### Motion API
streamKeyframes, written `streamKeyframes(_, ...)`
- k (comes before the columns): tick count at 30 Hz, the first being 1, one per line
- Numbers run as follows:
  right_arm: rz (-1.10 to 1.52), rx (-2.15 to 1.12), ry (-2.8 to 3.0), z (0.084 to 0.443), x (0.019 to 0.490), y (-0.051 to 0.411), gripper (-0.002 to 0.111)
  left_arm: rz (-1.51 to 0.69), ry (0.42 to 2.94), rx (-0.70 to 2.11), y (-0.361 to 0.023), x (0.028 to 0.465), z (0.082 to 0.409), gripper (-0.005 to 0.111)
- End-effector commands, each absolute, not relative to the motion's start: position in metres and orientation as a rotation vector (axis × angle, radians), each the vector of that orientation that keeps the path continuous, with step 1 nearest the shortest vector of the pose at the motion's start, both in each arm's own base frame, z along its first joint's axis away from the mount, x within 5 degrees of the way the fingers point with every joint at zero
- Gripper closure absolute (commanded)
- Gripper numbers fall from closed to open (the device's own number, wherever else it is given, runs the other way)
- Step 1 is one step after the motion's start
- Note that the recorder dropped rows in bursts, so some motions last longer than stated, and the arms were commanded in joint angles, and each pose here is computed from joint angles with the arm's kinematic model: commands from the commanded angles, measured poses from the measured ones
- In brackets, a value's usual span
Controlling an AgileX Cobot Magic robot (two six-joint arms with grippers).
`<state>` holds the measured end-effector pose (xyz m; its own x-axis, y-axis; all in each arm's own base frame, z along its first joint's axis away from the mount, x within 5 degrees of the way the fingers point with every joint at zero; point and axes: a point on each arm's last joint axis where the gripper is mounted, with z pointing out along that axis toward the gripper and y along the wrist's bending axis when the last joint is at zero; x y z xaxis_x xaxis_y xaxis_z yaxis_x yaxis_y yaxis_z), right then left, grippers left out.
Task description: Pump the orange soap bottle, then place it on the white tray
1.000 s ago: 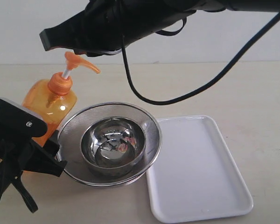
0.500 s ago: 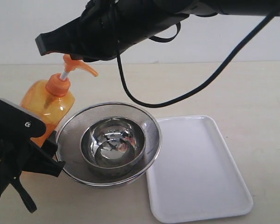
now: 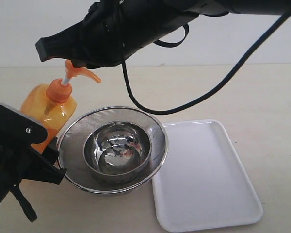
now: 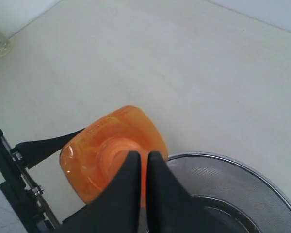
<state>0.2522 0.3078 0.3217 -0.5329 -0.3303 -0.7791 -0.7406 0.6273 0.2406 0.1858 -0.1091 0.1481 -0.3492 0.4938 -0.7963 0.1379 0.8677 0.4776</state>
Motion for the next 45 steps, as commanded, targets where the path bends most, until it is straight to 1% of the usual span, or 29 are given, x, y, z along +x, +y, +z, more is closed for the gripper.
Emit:
streamKeyframes(1,0.705,-0.985,2.287,0.284,0.238,0.321,0.107,0.348,1.881,0.49,-0.115,0.187,0.152,0.102)
streamKeyframes(9,0.701,-1.002,2.303,0.279,0.237,0.324,0.107,0.346,1.879,0.494,-0.115,0.187,0.152,0.102)
streamKeyframes(17,0.698,-1.023,2.331,0.265,0.235,0.332,0.107,0.346,1.879,0.494,-0.115,0.187,0.152,0.102)
streamKeyframes(28,0.692,-1.015,2.278,0.278,0.235,0.328,0.107,0.346,1.879,0.494,-0.115,0.187,0.152,0.102)
streamKeyframes(34,0.655,-1.005,2.187,0.309,0.23,0.314,0.107,0.362,1.883,0.462,-0.113,0.187,0.152,0.102)
streamKeyframes(39,0.516,-0.937,2.145,0.34,0.226,0.289,0.107,0.366,1.887,0.453,-0.112,0.187,0.152,0.102)
streamKeyframes(41,0.461,-0.886,2.112,0.361,0.221,0.272,0.107,0.376,1.89,0.434,-0.111,0.187,0.153,0.102)
streamKeyframes(42,0.462,-0.836,2.065,0.379,0.215,0.261,0.107,0.378,1.891,0.428,-0.11,0.187,0.153,0.102)
streamKeyframes(45,0.472,-0.775,1.992,0.405,0.205,0.244,0.107,0.379,1.89,0.426,-0.11,0.187,0.153,0.102)
